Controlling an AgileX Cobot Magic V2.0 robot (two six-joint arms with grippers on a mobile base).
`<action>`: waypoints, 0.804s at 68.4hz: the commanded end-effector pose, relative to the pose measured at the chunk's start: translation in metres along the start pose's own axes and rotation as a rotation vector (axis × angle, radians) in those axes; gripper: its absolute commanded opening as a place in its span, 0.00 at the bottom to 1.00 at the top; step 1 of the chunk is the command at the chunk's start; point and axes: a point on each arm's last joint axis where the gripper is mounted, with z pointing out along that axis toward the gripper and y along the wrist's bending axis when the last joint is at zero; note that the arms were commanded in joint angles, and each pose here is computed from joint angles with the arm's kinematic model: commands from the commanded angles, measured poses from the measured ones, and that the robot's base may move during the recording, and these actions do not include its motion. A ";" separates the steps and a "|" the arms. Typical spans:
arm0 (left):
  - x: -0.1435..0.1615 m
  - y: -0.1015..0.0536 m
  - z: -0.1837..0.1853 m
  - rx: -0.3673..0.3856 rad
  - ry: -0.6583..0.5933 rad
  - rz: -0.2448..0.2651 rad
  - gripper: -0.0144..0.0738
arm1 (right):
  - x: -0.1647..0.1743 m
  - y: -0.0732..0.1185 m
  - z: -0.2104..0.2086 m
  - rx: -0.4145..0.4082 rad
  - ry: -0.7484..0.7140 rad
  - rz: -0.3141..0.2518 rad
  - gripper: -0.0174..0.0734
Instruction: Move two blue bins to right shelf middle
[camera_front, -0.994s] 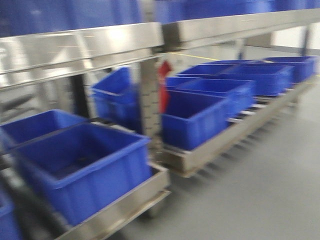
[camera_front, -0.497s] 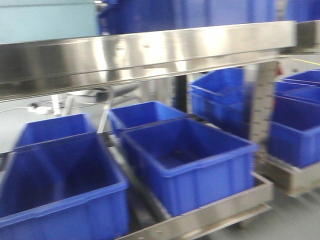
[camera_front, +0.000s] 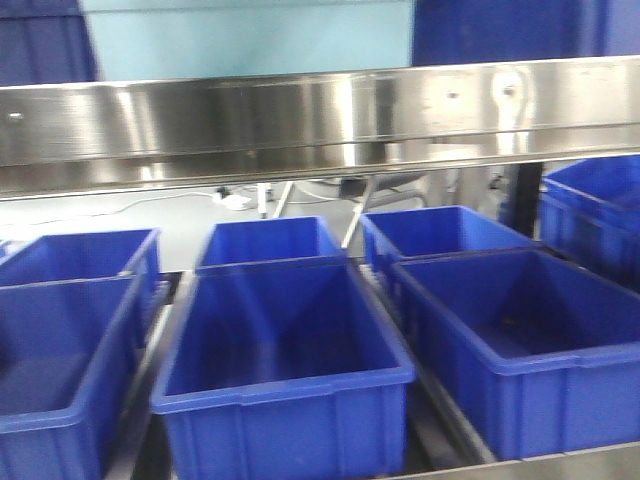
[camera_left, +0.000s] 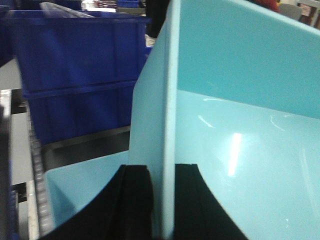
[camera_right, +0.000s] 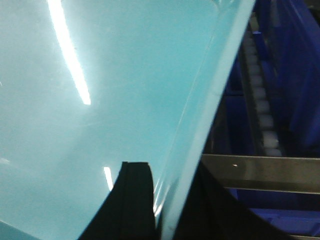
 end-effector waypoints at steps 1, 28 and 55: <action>-0.015 -0.002 -0.011 0.019 -0.115 -0.026 0.04 | -0.003 0.000 -0.008 0.005 -0.026 -0.039 0.03; -0.015 -0.002 -0.011 0.019 -0.115 -0.026 0.04 | -0.003 0.000 -0.008 0.005 -0.026 -0.039 0.03; -0.015 -0.002 -0.011 0.019 -0.115 -0.026 0.04 | -0.003 0.000 -0.008 0.005 -0.026 -0.039 0.03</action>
